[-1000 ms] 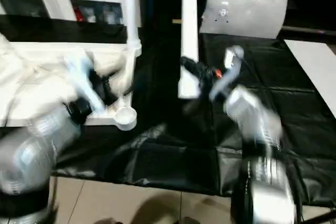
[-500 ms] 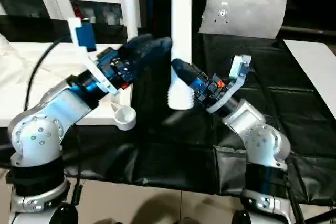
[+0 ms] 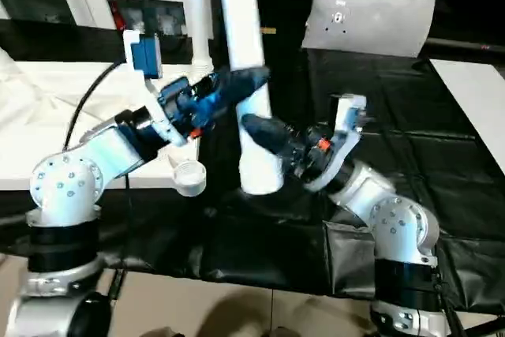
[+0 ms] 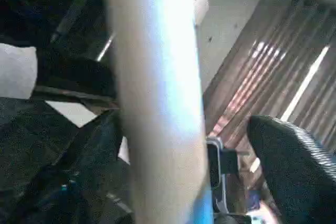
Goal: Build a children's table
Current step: Pick table leg
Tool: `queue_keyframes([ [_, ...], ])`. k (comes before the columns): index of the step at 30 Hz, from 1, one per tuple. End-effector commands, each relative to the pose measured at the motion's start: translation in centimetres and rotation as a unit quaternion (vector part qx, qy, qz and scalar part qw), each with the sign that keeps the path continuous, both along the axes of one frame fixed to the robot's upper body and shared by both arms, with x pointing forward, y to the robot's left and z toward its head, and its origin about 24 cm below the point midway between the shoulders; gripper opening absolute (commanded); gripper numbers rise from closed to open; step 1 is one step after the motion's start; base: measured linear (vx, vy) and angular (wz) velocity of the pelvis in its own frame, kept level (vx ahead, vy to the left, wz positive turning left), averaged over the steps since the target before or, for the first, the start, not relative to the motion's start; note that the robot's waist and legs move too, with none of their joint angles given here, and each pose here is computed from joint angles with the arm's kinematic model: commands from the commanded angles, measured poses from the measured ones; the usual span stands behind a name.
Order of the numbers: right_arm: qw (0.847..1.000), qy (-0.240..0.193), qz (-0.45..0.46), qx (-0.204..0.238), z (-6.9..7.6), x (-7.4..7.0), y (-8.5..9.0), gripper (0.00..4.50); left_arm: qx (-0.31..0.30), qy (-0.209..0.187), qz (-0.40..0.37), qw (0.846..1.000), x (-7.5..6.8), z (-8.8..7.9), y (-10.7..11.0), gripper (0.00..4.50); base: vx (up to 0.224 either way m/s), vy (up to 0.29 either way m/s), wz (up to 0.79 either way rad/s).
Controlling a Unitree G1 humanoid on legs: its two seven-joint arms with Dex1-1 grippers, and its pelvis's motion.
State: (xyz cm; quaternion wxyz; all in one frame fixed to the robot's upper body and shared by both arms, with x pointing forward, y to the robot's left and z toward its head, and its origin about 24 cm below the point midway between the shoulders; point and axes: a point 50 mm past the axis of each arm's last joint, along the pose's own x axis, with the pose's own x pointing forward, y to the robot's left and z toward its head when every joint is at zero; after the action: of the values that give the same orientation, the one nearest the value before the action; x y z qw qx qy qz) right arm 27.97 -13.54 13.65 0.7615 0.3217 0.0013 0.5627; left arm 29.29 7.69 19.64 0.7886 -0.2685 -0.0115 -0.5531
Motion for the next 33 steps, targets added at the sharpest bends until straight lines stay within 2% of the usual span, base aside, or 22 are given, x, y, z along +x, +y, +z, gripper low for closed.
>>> queue_keyframes([
  [1, 0.996, -0.029, -0.064, -0.049, 0.3, 0.8, 0.2, 1.88, 0.031, -0.032, 0.017, 0.999, -0.2, 0.3, -0.5, 3.81, 0.0, 0.0, 0.0],
  [5, 0.994, -0.037, -0.09, -0.052, 0.2, 1.2, 1.2, 1.88, 0.054, -0.047, 0.057, 0.996, 0.0, 0.1, -0.8, 3.42, 0.0, 0.0, 0.0],
  [9, 0.993, -0.046, -0.093, -0.061, 0.0, 1.2, 1.8, 1.88, 0.06, -0.058, 0.072, 0.994, -0.1, 0.2, -1.0, 3.25, 0.0, 0.0, 0.0],
  [13, 0.988, -0.057, -0.107, -0.091, -0.9, 1.4, 2.5, 1.88, 0.085, -0.1, 0.107, 0.986, -0.1, 0.4, -1.2, 2.86, 0.0, 0.0, 0.0],
  [17, 0.986, -0.058, -0.116, -0.104, -1.3, 1.4, 2.8, 1.88, 0.115, -0.121, 0.11, 0.98, -0.1, 0.2, -1.4, 2.6, 0.0, 0.0, 0.0],
  [21, 0.984, -0.061, -0.124, -0.11, -1.4, 1.5, 2.9, 1.88, 0.119, -0.125, 0.11, 0.979, -0.2, 0.2, -1.5, 2.39, 0.0, 0.0, 0.0],
  [23, 0.983, -0.066, -0.124, -0.116, -1.6, 1.4, 3.0, 1.88, 0.12, -0.128, 0.111, 0.978, -0.2, 0.2, -1.5, 2.14, 0.0, 0.0, 0.0],
  [30, 0.979, -0.077, -0.133, -0.136, -1.9, 1.5, 3.0, 1.88, 0.134, -0.146, 0.116, 0.973, -0.1, -0.1, -1.3, 1.95, 0.0, 0.0, 0.0],
  [33, 0.977, -0.086, -0.133, -0.144, -1.9, 1.5, 3.1, 1.88, 0.141, -0.133, 0.129, 0.973, 0.2, -0.4, -1.0, 1.91, 0.0, 0.0, 0.0],
])
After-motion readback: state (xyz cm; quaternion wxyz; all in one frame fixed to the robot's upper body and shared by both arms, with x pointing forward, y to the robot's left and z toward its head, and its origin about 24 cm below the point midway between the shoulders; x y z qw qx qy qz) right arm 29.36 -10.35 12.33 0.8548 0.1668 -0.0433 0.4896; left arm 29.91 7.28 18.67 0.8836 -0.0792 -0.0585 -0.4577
